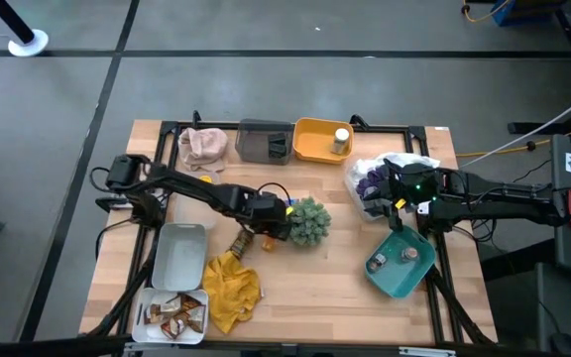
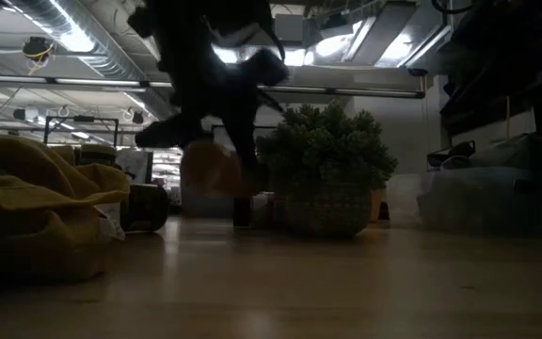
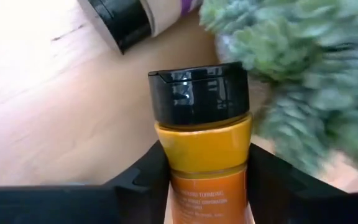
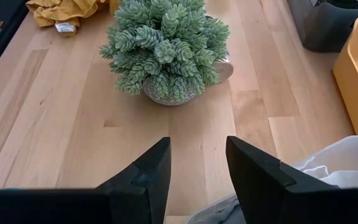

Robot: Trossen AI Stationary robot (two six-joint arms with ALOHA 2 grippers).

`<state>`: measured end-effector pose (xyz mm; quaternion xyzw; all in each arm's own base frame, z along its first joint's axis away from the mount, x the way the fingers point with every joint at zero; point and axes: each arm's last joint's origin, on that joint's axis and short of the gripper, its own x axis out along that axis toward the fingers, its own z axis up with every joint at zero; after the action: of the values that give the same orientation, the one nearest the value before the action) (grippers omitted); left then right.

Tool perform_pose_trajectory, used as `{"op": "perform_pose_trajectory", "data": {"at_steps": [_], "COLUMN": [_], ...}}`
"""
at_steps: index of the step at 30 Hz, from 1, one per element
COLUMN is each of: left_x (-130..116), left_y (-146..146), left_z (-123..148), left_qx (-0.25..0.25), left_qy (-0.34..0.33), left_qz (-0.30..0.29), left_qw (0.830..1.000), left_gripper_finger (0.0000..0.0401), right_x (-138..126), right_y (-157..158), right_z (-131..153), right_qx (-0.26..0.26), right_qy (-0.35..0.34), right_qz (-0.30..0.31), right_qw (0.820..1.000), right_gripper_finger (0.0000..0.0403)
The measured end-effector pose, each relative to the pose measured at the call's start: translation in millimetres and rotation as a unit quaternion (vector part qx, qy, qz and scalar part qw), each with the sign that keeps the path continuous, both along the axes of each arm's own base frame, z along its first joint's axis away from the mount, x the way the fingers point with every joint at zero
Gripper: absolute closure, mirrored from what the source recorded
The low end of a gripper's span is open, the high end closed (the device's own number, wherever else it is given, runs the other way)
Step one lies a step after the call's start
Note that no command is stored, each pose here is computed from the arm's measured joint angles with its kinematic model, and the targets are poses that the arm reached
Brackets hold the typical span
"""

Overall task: Sort spices by type
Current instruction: Put the black spice bottle into the top white bin

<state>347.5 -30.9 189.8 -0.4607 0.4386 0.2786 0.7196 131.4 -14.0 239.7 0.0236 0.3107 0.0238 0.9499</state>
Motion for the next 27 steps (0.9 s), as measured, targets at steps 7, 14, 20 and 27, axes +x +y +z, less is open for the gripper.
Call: {"op": "perform_pose_trajectory", "data": {"at_steps": [7, 14, 20, 27], "left_x": [-20.6, -42.7, -77.4, -120.0], "left_y": [-5.4, -23.1, -44.4, -76.7], "left_z": [32.3, 55.4, 74.4, 79.0], "left_qx": [0.001, 0.028, 0.092, 0.17], "left_qy": [-0.009, -0.015, 0.001, 0.025], "left_qz": [-0.006, -0.02, 0.007, 0.06], "left_qw": [1.0, 0.999, 0.996, 0.983], "left_gripper_finger": [0.025, 0.0248, 0.025, 0.0248], "right_x": [0.0, -0.1, 0.0, -0.1], "right_y": [0.0, 0.1, 0.0, 0.0], "right_z": [0.0, -0.2, -0.1, -0.1], "right_qx": [0.0, 0.0, 0.0, 0.0], "right_qy": [0.0, 0.001, 0.0, 0.0], "right_qz": [0.0, 0.0, 0.0, 0.0], "right_qw": [1.0, 1.0, 1.0, 1.0], "right_gripper_finger": [0.0249, 0.0249, 0.0249, 0.0249]}}
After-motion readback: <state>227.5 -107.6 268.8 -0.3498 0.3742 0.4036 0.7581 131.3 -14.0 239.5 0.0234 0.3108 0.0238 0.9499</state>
